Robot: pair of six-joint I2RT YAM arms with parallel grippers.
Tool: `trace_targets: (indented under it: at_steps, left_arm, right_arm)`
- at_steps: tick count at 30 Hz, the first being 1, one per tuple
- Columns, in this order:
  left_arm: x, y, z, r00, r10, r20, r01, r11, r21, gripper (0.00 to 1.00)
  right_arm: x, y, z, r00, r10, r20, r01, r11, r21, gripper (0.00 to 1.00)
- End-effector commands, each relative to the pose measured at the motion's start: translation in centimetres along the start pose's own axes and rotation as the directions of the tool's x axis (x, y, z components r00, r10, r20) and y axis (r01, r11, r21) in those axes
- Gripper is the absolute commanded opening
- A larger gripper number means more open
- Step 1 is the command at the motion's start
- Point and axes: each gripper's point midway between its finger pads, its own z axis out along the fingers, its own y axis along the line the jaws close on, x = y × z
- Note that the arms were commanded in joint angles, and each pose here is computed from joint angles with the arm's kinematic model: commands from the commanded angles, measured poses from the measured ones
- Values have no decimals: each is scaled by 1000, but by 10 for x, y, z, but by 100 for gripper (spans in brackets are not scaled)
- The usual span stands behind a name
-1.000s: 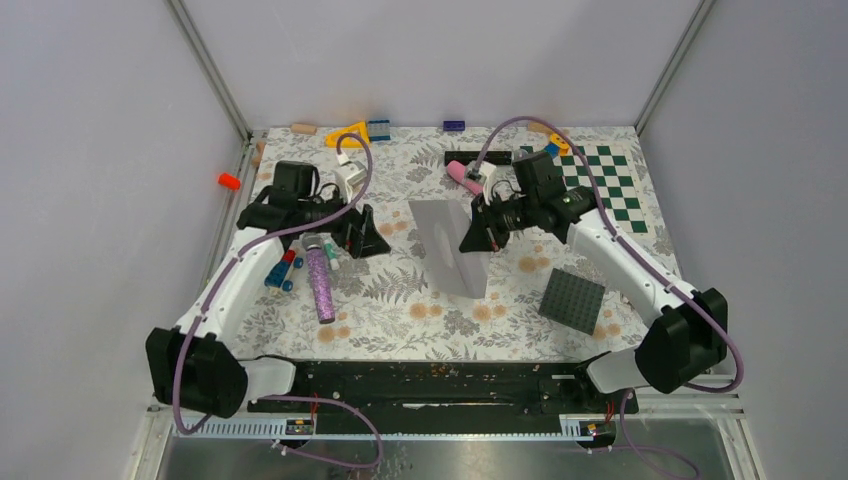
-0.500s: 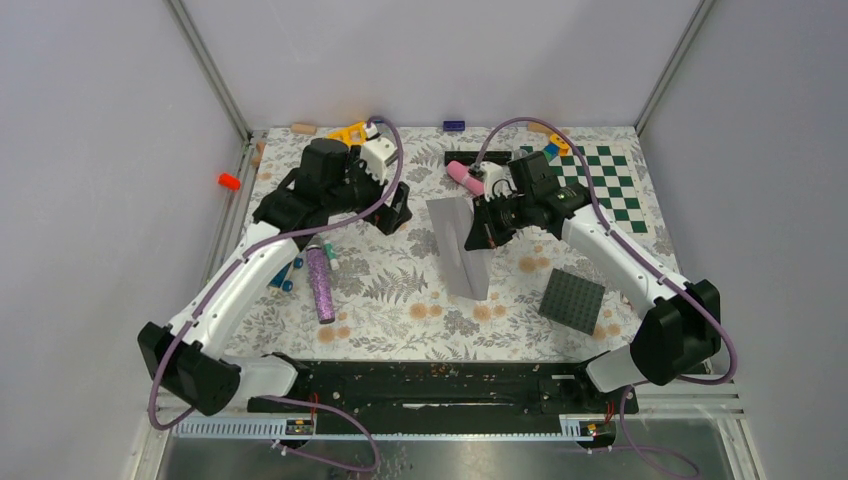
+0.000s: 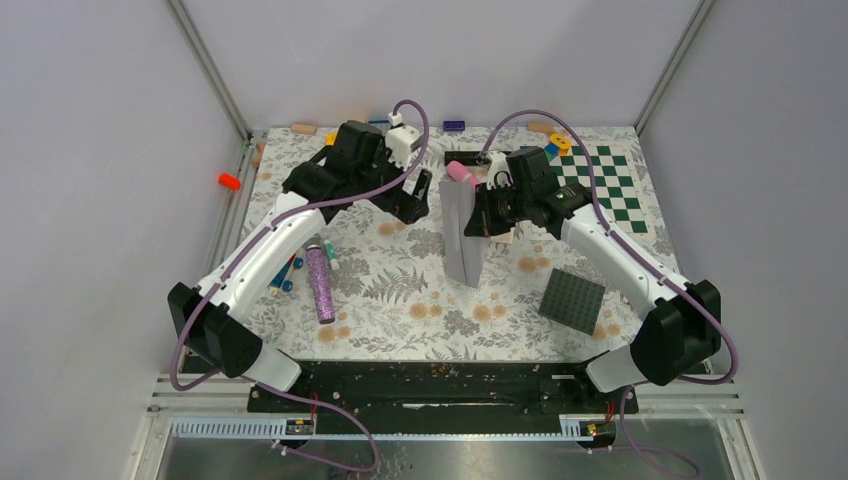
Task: Place the letter into the envelope and seal it
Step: Adjust the envelope.
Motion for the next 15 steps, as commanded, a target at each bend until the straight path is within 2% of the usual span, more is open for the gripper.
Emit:
trace_targets:
  at_steps: [1,7,15]
  left_arm:
    - [-19,-6,-4,999,-9,54,10,1000,-13,99]
    - [-19,-8,2,999,10,49,-8,999,-49,99]
    - [-33,-4,7,996,-45,81,54,992,-117,99]
  right_arm:
    - [-26,26,-7,997,12,74,-6,997,-81,0]
    - [-24,25,-4,998,-22,61,27,997,-79,0]
    - [-16,25,-13,991,-135,1,134,987,-87,0]
